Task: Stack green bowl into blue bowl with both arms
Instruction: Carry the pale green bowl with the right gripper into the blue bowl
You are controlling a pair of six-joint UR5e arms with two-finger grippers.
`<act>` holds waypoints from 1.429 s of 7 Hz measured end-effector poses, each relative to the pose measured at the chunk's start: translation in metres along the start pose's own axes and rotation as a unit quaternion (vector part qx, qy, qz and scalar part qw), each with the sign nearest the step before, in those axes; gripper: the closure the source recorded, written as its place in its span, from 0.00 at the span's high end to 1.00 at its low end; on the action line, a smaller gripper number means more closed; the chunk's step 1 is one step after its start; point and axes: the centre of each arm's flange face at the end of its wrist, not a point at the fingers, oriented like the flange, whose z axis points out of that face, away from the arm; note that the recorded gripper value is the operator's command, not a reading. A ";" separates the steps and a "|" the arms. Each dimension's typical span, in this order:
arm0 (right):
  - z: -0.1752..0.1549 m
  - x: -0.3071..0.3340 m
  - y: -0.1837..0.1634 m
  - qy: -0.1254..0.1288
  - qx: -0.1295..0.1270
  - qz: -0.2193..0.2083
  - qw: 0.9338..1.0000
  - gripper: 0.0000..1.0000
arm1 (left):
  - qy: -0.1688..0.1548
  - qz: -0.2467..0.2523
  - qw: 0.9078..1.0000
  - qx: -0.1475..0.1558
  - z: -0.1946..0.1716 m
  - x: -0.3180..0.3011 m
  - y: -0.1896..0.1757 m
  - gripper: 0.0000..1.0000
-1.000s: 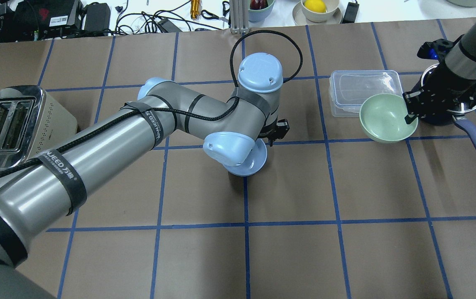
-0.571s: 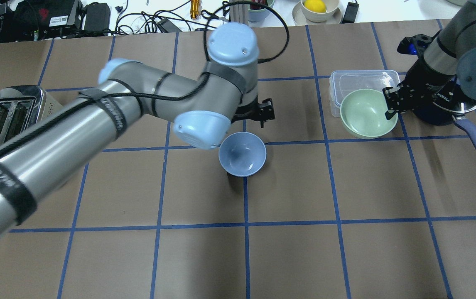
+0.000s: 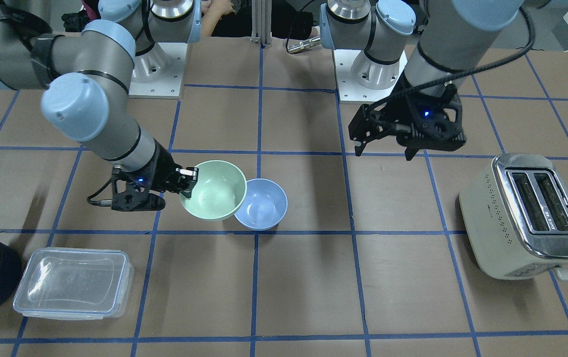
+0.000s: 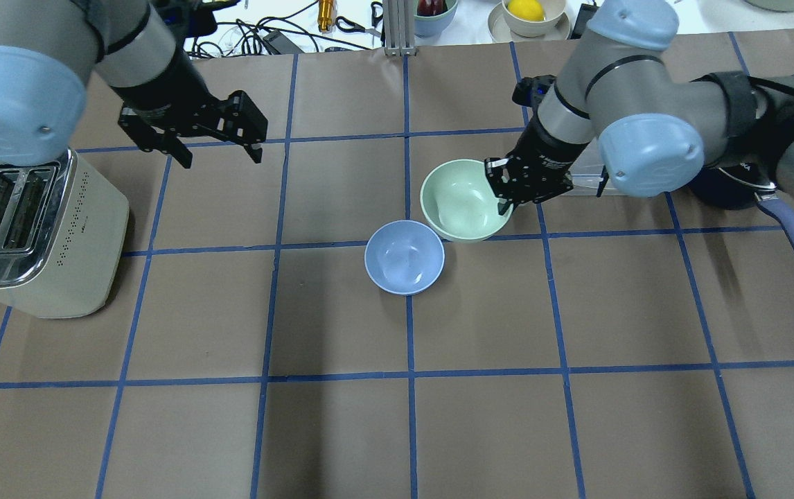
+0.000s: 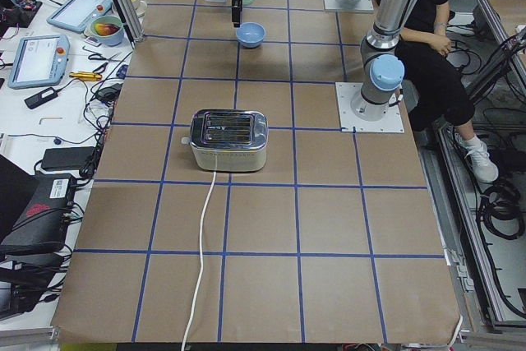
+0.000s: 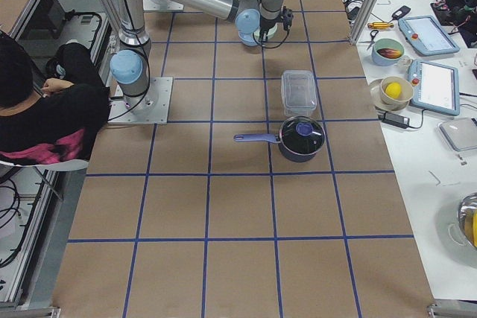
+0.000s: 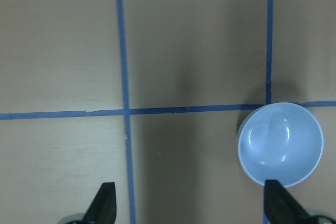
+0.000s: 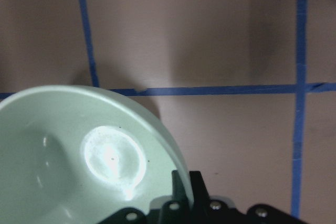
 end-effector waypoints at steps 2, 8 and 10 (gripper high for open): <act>0.048 -0.043 0.004 -0.012 -0.015 0.000 1.000 0.00 | -0.015 0.001 1.000 -0.003 -0.040 -0.010 0.019 1.00; 0.087 -0.051 0.018 0.000 -0.036 0.025 0.999 0.99 | -0.043 -0.007 0.999 -0.013 -0.035 -0.026 0.012 1.00; 0.085 -0.050 0.018 0.001 -0.022 0.023 1.000 1.00 | -0.045 -0.012 0.999 -0.013 -0.034 -0.026 0.011 1.00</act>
